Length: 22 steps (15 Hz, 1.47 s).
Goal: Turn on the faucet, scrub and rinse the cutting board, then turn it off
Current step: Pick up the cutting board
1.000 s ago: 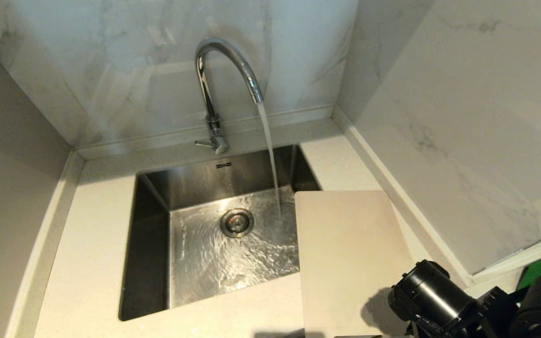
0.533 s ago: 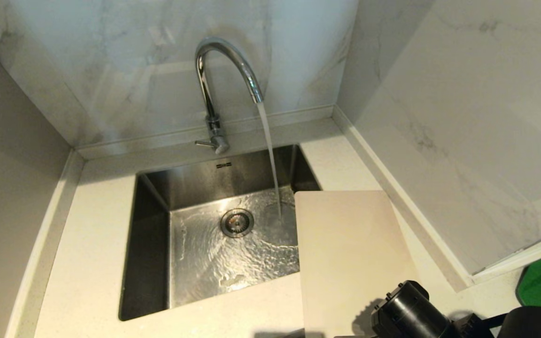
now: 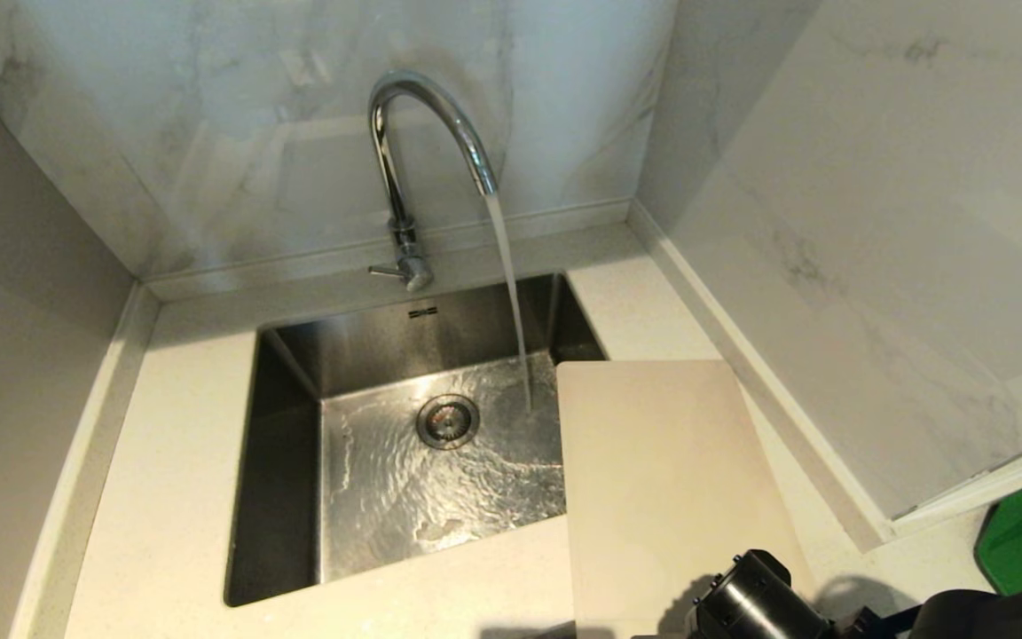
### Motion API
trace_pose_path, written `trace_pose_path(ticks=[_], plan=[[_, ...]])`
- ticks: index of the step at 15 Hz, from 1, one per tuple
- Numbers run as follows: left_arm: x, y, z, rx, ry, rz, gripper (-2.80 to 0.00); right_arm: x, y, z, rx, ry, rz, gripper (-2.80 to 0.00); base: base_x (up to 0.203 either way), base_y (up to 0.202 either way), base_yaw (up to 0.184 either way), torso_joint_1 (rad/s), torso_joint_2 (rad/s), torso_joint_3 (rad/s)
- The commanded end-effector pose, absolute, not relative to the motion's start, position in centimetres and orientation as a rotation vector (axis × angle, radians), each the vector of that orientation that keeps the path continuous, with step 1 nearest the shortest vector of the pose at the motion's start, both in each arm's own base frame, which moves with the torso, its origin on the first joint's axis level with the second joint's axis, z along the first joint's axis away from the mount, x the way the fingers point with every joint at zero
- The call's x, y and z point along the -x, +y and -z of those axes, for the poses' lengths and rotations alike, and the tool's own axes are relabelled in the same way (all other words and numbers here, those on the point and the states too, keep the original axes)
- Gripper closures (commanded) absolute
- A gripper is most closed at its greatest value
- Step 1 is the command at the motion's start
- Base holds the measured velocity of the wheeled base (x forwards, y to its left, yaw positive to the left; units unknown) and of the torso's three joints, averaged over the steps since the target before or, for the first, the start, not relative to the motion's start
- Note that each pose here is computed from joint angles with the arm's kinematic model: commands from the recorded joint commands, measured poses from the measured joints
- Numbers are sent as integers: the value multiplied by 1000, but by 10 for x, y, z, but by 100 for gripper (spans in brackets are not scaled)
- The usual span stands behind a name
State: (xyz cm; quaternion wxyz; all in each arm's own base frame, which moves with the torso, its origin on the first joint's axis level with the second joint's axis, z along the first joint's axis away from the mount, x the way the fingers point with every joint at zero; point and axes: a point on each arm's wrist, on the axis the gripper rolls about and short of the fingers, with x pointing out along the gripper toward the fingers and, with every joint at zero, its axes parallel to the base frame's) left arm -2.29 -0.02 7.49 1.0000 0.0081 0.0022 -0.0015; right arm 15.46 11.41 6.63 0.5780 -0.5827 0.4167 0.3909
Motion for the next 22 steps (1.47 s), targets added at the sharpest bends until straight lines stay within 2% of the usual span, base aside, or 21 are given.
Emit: trace_pose_path(ticks=[1,22], plan=[[23,0,-74,-13,6,3,0,-157,116,-62,1372,993,-922,-280,0,0,0,0,0,0],[23,0,-74,-11,8,2,0,-175,128,-24,1387,1073,-940,-280,0,0,0,0,0,0]])
